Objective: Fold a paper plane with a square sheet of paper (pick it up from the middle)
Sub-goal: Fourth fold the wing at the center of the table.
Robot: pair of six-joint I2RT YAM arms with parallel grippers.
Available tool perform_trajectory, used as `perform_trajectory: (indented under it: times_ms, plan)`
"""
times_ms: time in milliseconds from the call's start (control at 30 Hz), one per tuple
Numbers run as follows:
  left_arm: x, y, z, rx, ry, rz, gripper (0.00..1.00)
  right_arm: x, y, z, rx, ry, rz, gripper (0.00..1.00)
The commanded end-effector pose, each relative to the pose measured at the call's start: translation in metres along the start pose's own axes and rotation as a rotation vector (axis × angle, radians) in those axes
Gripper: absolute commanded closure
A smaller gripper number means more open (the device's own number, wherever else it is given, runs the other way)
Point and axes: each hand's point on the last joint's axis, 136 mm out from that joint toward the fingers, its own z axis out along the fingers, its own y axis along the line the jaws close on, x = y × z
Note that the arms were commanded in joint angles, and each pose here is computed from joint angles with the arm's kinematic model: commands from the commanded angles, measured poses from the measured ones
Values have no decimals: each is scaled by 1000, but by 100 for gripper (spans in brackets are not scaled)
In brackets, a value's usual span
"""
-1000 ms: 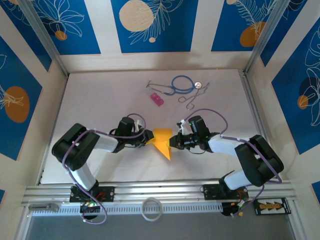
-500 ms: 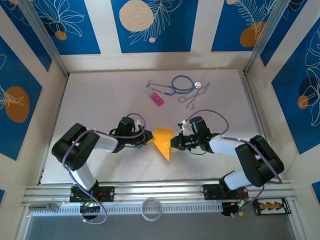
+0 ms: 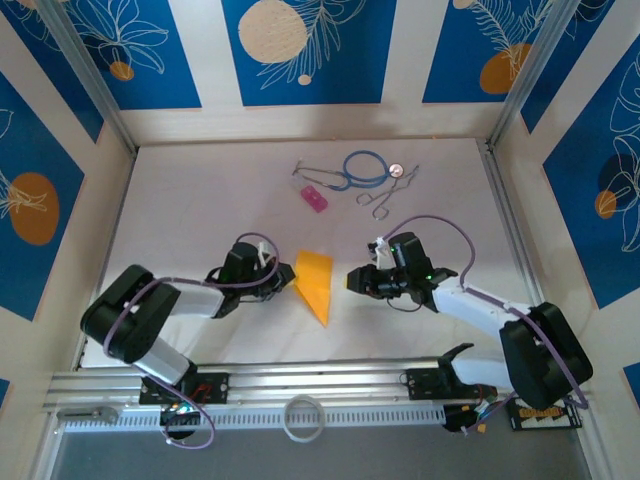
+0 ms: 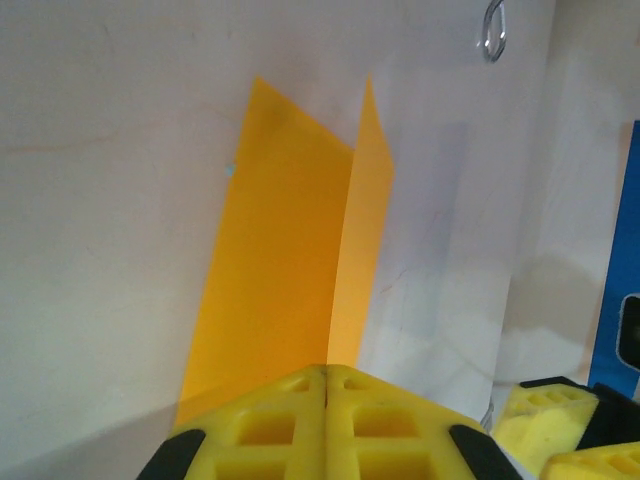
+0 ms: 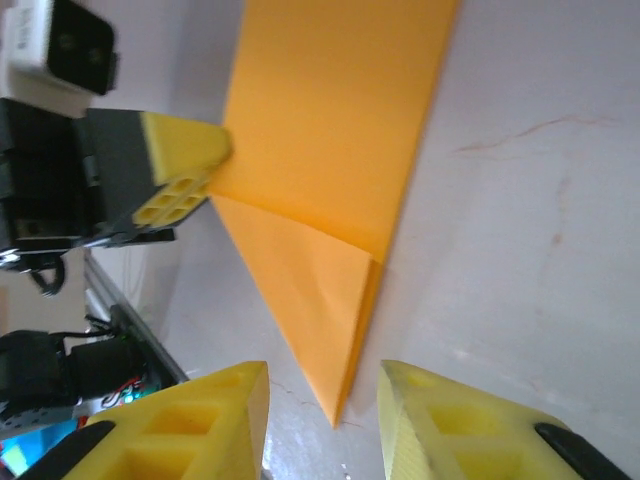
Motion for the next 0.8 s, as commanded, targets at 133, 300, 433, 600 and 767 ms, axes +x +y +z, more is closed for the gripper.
perform_trajectory:
  times_ms: [133, 300, 433, 600, 767]
  plan:
    - [-7, 6, -19, -78, -102, 9, 100, -8, -19, -14, 117, -38, 26, 67]
    - [-6, 14, -27, -99, -121, -8, 100, -21, -12, -28, 100, -123, 17, 69]
    - [-5, 15, -32, -100, -141, -21, 100, -23, 2, -29, 39, -159, -47, 69]
    - [-8, 10, -40, -108, -186, -24, 100, -12, 3, -16, 90, -169, -187, 68]
    - [-9, 8, -46, -122, -225, -31, 100, 1, 20, -1, 134, -207, -442, 66]
